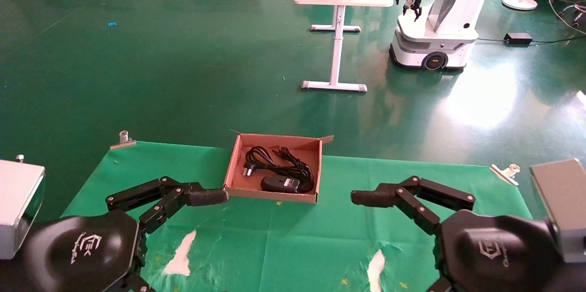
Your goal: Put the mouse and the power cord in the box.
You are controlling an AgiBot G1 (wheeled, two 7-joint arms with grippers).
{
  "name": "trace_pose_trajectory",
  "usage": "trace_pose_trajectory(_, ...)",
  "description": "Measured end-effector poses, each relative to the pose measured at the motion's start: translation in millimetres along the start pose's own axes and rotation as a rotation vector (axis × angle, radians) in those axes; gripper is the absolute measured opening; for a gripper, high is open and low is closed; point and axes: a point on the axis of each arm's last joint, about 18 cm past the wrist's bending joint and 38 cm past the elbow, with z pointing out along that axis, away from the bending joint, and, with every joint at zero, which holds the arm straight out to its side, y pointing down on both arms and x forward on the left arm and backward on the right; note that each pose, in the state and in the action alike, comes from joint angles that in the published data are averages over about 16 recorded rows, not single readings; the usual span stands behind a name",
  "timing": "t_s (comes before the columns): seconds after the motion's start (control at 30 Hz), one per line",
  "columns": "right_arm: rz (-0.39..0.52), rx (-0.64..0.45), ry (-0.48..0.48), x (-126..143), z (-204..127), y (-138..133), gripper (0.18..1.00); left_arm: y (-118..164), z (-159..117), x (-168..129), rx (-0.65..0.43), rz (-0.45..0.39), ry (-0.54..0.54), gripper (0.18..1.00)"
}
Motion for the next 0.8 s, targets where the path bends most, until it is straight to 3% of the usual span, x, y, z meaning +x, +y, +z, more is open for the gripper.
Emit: trace_pose_trajectory(0.8,0.000,0.000,0.000,0.1,0.1,0.1,1.001,0.5,0.3,-0.7,-0.001,0.000,-0.002,1.001)
